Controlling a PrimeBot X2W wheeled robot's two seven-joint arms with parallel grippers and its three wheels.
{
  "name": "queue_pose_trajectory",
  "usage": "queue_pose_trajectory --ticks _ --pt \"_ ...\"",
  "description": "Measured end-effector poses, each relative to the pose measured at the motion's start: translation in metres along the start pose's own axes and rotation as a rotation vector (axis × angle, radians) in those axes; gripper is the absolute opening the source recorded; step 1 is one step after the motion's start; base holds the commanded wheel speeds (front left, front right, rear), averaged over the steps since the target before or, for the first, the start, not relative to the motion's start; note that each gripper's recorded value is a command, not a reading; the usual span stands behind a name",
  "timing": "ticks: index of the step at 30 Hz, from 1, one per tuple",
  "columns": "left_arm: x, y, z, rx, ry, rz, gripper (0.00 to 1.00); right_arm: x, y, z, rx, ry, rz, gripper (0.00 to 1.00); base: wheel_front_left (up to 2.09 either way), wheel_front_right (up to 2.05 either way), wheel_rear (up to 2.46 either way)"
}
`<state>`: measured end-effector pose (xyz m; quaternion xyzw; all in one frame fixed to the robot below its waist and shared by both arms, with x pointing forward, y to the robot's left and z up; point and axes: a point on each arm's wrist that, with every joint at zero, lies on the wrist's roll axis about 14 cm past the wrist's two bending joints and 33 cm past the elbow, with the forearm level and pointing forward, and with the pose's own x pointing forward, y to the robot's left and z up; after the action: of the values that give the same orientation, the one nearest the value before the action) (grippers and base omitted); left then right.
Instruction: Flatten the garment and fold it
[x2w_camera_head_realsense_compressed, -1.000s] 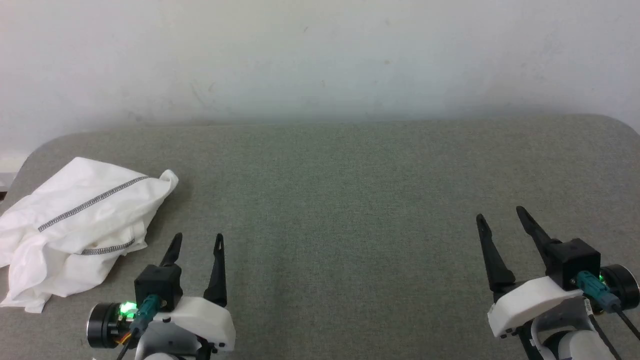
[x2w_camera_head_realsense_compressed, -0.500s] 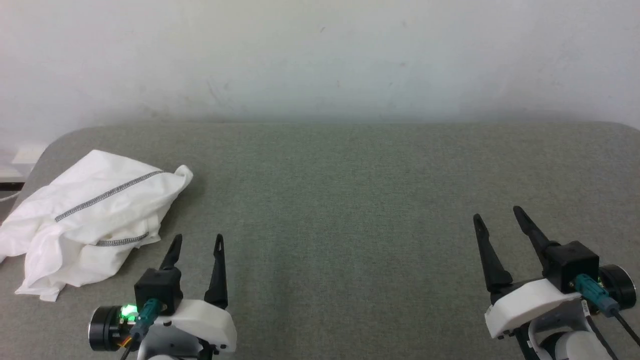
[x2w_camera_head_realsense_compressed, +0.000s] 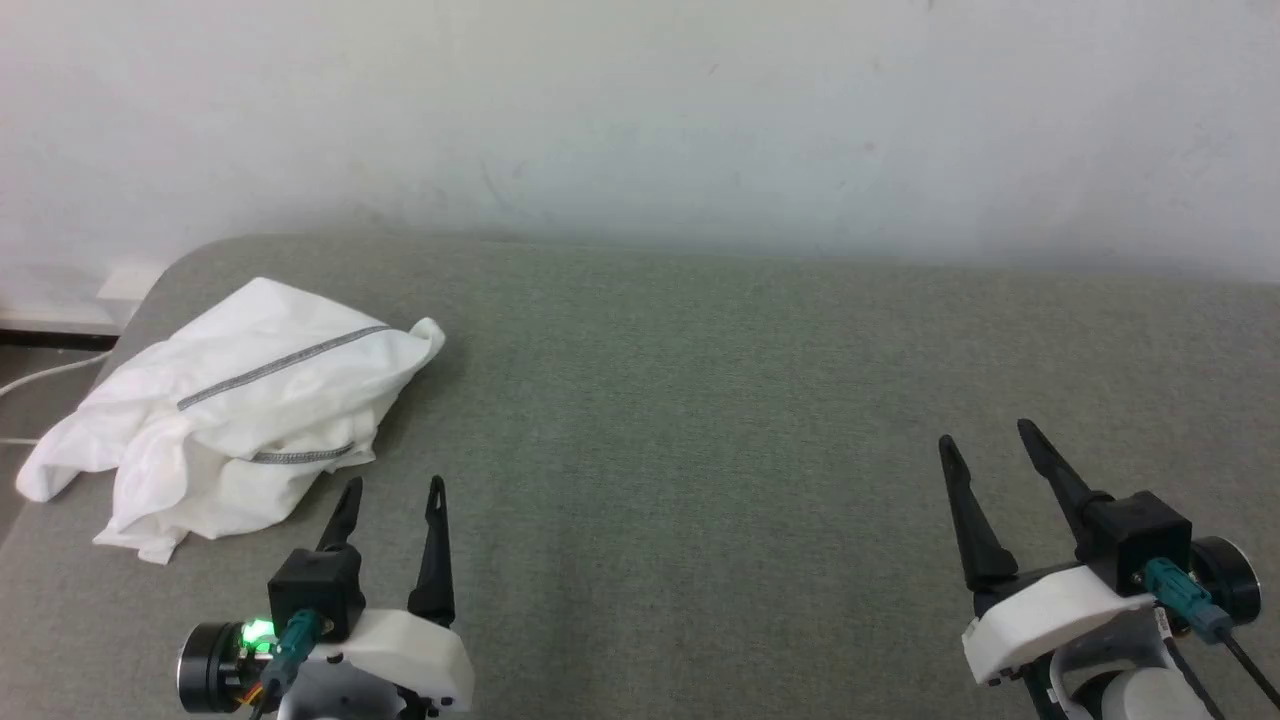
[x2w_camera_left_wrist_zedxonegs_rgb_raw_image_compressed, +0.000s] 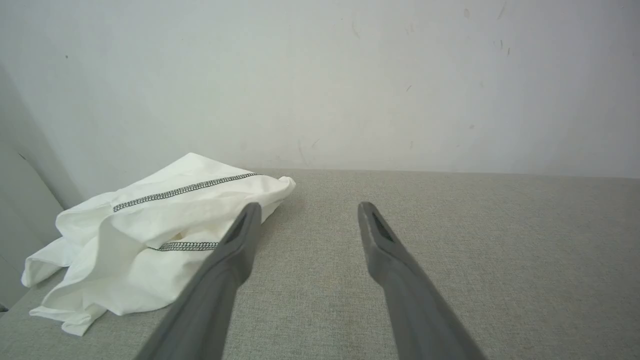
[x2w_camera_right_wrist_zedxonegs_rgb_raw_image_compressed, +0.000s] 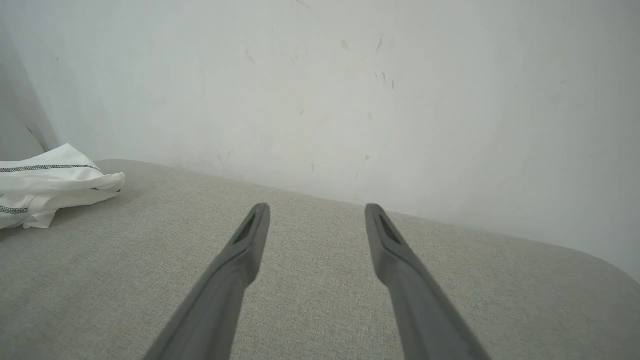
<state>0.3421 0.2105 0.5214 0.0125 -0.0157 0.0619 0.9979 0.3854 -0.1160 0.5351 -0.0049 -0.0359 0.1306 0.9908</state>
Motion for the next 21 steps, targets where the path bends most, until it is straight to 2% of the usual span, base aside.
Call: queue_pose_trajectory --ticks 21 --pt "-0.032 0.043 0.001 0.003 -0.03 0.145 1.0 0.021 0.051 0.001 0.021 -0.029 0.154 1.0 0.0 0.0 0.0"
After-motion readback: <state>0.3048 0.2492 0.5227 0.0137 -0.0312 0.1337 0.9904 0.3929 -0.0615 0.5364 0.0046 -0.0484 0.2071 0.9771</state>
